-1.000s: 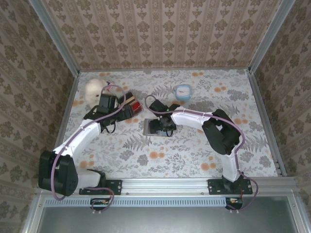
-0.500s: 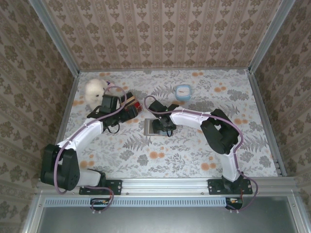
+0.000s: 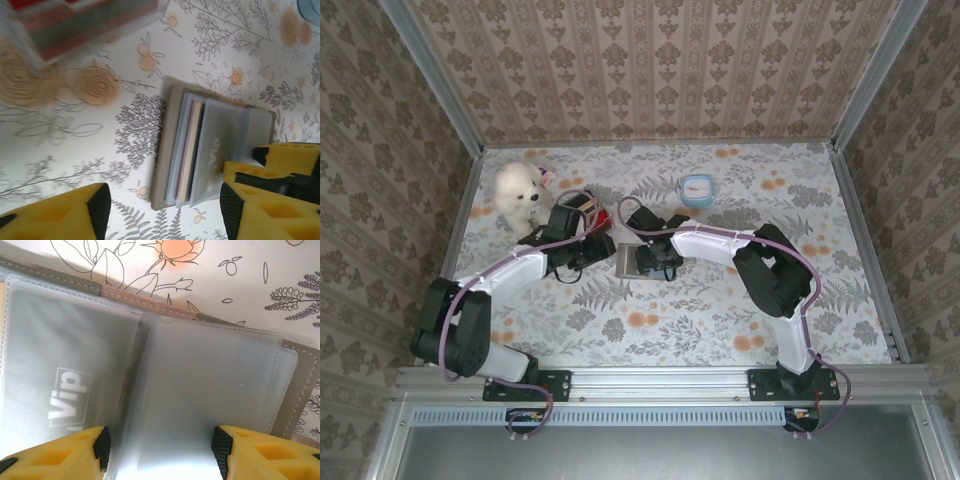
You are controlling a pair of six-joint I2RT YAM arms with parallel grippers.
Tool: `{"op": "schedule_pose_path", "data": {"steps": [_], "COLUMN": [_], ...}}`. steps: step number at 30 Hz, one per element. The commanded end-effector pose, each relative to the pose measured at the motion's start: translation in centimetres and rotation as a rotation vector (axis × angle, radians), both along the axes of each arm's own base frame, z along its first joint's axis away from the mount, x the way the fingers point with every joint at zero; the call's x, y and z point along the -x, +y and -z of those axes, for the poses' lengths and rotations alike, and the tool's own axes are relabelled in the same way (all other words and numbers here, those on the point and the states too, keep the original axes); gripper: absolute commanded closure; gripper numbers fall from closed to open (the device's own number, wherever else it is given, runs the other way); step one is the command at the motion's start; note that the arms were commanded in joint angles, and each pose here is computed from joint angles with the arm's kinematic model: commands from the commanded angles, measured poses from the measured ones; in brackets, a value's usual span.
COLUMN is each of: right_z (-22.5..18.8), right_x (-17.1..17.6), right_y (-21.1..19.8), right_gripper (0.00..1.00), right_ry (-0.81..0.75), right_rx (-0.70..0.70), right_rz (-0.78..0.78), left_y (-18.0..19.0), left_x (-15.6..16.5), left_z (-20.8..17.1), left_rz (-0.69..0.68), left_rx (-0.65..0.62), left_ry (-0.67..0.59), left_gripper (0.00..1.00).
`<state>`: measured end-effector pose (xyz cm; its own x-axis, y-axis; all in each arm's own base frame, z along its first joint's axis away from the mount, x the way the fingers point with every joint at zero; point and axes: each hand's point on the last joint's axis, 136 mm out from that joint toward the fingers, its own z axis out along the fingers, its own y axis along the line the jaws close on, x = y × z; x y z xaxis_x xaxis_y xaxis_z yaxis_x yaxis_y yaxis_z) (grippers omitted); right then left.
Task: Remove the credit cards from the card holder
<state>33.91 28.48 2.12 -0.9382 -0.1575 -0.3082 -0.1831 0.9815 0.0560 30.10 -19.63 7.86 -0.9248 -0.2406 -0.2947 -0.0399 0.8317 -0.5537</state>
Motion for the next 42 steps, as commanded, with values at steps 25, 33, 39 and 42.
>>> {"op": "schedule_pose_path", "data": {"steps": [25, 33, 39, 42], "right_z": [4.6, 4.6, 4.6, 4.5], "right_x": [2.2, 2.2, 2.3, 2.2], "right_y": [-3.9, -3.8, -3.6, -3.3], "right_gripper": [0.41, 0.42, 0.43, 0.44], "right_ry": [0.130, 0.133, 0.135, 0.140], "right_rx": [0.113, 0.103, 0.092, 0.077], "right_rz": [0.028, 0.025, 0.023, 0.023], "left_y": [-5.6, -6.1, -7.0, -7.4], "left_x": [0.5, 0.9, 0.8, 1.0], "left_z": [3.9, 4.3, 3.6, 3.6], "left_rz": [0.097, 0.098, 0.126, 0.140], "left_rx": [0.063, 0.089, 0.137, 0.163], "left_ry": [0.133, 0.173, 0.165, 0.173], "left_gripper": [0.73, 0.74, 0.78, 0.78]}}
